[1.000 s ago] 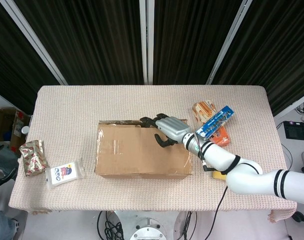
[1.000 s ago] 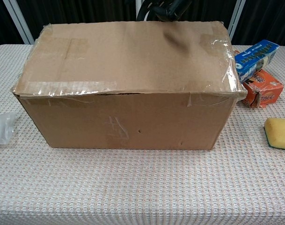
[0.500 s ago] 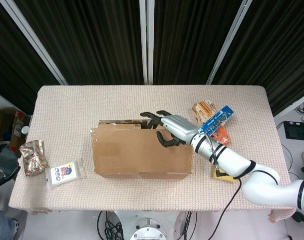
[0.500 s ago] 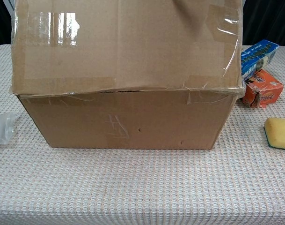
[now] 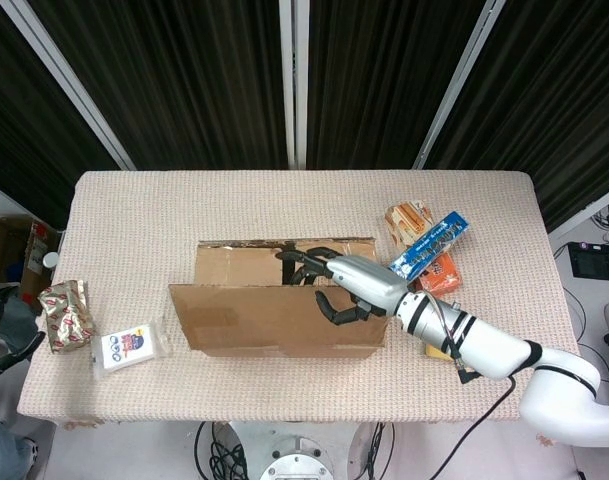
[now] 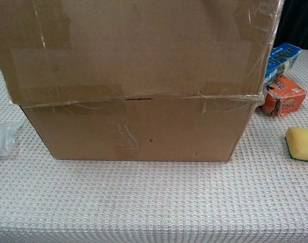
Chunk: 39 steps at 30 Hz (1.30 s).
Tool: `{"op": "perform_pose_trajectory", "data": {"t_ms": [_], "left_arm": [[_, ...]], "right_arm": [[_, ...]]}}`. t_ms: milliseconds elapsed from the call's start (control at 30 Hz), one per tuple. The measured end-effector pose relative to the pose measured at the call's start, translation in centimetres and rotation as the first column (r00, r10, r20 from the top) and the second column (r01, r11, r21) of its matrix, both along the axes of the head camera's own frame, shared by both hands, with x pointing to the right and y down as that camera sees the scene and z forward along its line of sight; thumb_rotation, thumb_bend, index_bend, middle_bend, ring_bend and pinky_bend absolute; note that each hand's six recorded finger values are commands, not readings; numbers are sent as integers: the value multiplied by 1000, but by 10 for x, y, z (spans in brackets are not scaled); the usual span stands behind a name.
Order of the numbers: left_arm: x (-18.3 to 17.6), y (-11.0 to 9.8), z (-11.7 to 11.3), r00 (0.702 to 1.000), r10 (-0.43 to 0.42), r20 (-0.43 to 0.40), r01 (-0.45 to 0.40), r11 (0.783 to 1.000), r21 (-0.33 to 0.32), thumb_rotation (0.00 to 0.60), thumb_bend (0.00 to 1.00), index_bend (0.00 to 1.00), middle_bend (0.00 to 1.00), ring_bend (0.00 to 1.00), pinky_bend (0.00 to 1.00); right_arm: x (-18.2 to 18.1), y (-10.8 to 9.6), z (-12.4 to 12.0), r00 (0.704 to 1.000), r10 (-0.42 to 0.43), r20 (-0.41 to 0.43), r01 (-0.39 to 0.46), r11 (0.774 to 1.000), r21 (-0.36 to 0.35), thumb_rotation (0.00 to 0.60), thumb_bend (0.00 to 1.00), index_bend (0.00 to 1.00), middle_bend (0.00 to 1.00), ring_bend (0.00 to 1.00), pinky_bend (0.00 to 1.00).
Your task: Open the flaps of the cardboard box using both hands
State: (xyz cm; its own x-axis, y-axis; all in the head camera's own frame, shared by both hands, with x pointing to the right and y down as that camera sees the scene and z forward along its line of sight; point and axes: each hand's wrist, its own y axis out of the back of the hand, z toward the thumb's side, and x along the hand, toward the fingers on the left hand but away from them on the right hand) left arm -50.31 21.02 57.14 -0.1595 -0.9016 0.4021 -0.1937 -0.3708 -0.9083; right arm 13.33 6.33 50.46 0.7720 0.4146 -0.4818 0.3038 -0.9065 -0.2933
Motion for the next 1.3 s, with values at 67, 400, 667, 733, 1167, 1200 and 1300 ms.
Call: {"op": "perform_pose_trajectory", "data": {"t_ms": [67,400,667,733,1167,1200,1300], "left_arm": [[1,0,-2,1000,2,0,-2,1000,5,0,0,132,123,74,151],[-2,-1,-6,1000,-11,-17,11,1000,9,0,0,130,122,74,151],[-2,-1,-4,1000,-11,-25,11,1000,5,0,0,130,120,74,151],[-3,-2,-4,1000,-11,-24,11,1000,4,0,0,130,120,74,151],[-1,1,1,1000,-4,-21,4,1000,-11,0,0,125,120,74,151],[-1,1,1,1000,-5,-21,4,1000,-12,0,0,125,120,74,151],[-2,1,0,1000,-7,-22,6,1000,-10,0,0,125,120,74,151]], "right_arm": [[-2,9,-2,1000,-22,16,22,1000,-18,600,689,0,305,324,0],[-11,50,-19,980,-167,109,173,984,-39,600,682,0,305,324,0],[-3,57,-33,963,-209,167,217,976,-30,600,679,0,306,324,0],[-2,56,-33,963,-210,168,218,975,-30,600,679,0,306,324,0],[1,36,-9,941,-325,-97,339,897,283,600,714,131,236,117,0],[0,34,-6,932,-337,-134,363,874,322,600,732,157,239,116,0],[-3,29,7,893,-362,-267,448,779,439,600,755,170,243,107,0]]}}
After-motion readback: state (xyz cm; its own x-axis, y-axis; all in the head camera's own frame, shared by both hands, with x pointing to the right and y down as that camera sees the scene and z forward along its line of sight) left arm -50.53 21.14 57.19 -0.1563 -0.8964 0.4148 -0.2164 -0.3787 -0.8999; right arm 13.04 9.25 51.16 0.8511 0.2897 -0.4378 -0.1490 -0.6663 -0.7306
